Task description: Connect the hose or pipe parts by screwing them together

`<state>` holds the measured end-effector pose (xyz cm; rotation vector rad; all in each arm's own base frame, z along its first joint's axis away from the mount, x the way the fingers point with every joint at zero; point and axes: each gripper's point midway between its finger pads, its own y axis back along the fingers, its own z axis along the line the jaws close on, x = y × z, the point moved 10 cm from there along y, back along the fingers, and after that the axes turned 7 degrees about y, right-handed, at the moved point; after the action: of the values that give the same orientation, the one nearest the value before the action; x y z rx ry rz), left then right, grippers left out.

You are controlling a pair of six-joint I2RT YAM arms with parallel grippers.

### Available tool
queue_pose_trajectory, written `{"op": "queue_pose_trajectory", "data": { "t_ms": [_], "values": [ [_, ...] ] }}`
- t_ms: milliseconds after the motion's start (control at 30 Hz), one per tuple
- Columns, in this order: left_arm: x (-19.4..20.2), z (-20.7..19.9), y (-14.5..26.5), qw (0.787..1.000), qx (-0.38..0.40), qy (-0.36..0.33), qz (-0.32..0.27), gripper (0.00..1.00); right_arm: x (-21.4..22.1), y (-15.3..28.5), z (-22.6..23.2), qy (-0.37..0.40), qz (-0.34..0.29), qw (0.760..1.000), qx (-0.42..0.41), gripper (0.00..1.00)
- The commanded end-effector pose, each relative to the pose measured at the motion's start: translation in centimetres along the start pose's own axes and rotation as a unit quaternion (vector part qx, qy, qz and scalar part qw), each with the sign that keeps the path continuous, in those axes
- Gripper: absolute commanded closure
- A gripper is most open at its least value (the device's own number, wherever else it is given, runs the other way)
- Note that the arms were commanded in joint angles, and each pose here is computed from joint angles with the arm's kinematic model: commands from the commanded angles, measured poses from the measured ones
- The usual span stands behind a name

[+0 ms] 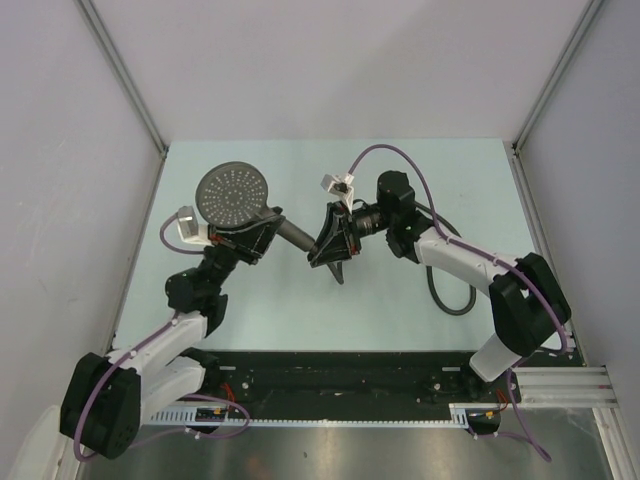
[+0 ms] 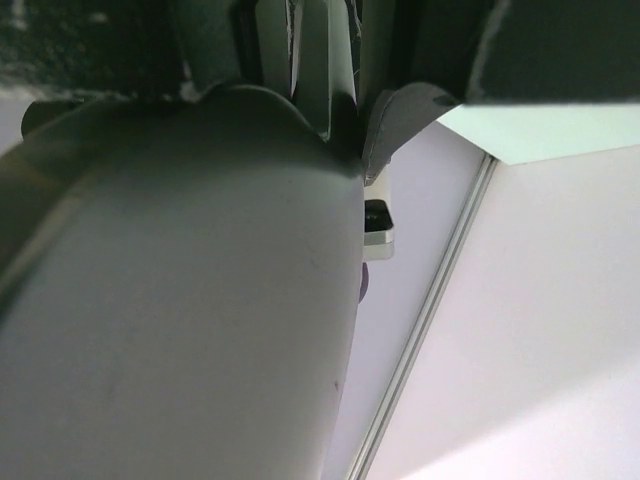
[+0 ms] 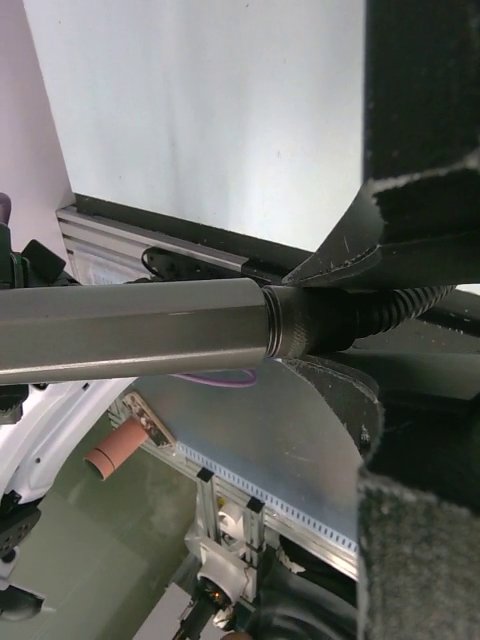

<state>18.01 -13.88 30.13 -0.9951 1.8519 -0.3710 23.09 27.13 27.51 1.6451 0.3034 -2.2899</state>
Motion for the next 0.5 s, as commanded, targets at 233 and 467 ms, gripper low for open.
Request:
{"op": "queue_pose_trajectory", "data": {
  "t_ms": [233, 467],
  "values": [
    [-0.4, 1.7, 0.4, 0.99, -0.138, -0.021, 0.009, 1.0, -2.6, 0.1, -0.2, 0.072, -0.007, 0.98, 0.183, 0.37],
    [-3.4, 2.1, 0.6, 0.931, -0.363, -0.03, -0.035, 1.0, -1.8, -0.3, -0.1, 0.085, 0.039, 0.925, 0.369, 0.11]
  ]
}}
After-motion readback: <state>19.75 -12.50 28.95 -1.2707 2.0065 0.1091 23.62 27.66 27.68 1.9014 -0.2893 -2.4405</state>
